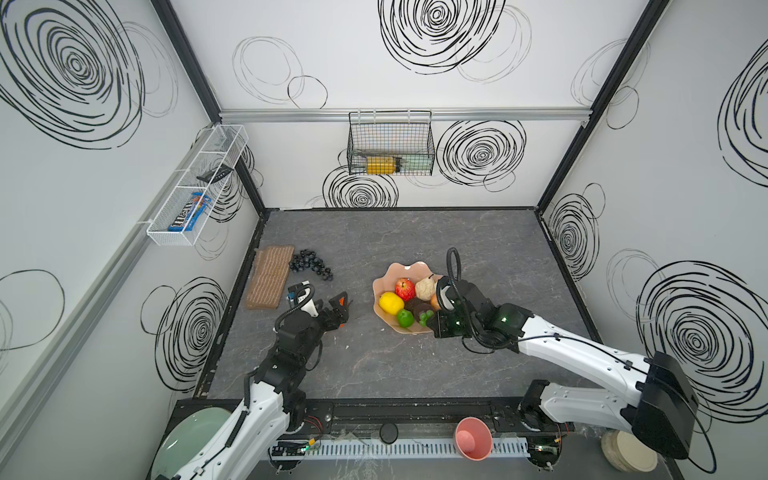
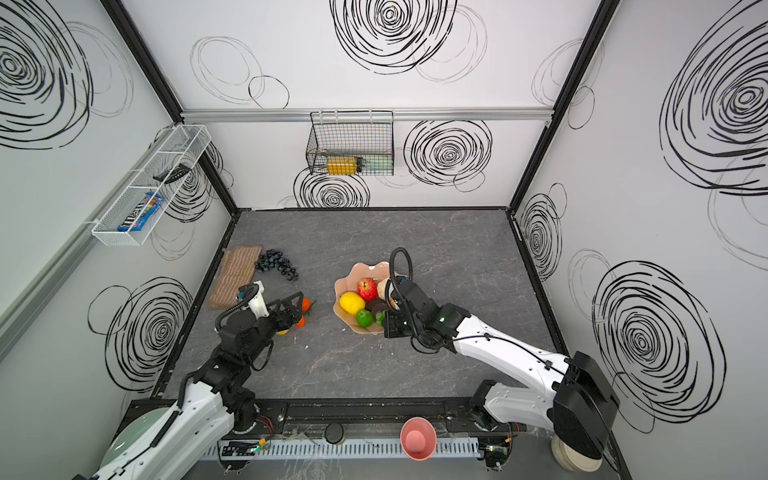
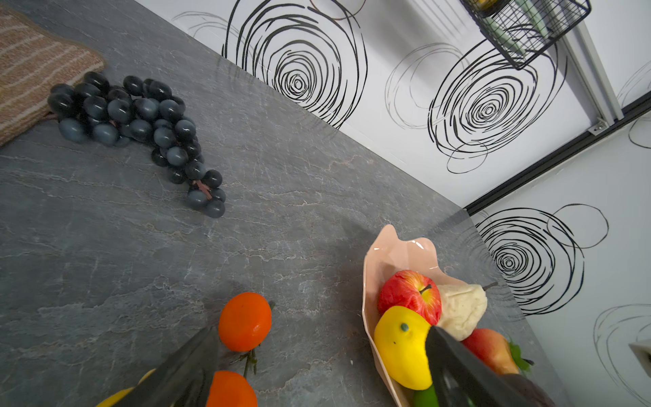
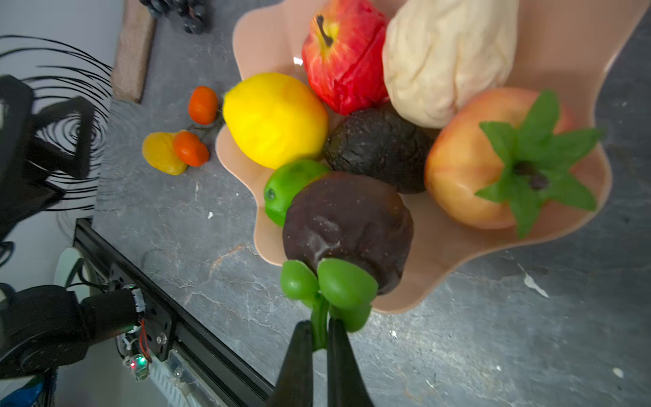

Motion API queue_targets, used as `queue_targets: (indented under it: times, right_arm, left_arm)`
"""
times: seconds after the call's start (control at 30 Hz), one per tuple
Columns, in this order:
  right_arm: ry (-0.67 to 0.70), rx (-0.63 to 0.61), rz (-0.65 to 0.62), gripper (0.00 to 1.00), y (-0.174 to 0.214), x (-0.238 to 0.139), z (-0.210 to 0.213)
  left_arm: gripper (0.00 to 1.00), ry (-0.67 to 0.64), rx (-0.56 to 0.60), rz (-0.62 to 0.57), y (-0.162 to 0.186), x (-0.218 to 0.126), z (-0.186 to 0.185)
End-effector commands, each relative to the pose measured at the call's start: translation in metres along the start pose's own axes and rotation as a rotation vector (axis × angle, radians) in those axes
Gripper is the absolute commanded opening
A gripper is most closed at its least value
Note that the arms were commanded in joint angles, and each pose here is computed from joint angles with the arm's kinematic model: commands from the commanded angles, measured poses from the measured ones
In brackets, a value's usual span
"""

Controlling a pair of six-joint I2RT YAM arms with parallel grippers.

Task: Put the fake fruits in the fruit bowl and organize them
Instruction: 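Lower the plum into the bowl with the right gripper while the left gripper withdraws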

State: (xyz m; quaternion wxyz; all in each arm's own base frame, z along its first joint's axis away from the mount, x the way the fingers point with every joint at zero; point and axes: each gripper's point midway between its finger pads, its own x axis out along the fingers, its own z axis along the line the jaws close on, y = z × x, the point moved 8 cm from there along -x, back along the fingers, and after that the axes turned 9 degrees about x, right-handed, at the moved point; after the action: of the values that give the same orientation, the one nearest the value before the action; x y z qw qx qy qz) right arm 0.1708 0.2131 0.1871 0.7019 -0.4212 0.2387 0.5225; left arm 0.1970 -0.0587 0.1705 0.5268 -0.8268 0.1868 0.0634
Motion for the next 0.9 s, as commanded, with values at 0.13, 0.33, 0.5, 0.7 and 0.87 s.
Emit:
queue_targets:
  times: [0.13,0.33,0.5,0.7,0.87]
  right_arm:
    - [0.068,-0.015,0.065,0.06,-0.002,0.003,0.005]
    - [0.097,-0.021,0.108,0.06,-0.005,0.01,0.009]
    - [0.115,-0.022,0.131,0.07,-0.006,0.018,0.011]
    - [0.123,-0.036,0.108,0.17,-0.012,0.016,0.014]
    - [0.125,-0.039,0.097,0.23,-0.015,0.014,0.015]
  left_arm:
    - [0.96,0.025,0.011,-0.05,-0.006,-0.001,-0.003]
    - [0.96,0.026,0.016,-0.053,-0.005,-0.002,-0.004]
    - [0.96,0.027,0.02,-0.055,-0.005,-0.002,-0.005]
    - [0.96,0.028,0.021,-0.057,-0.005,-0.003,-0.005]
    - [0.96,0.028,0.022,-0.059,-0.006,-0.003,-0.005]
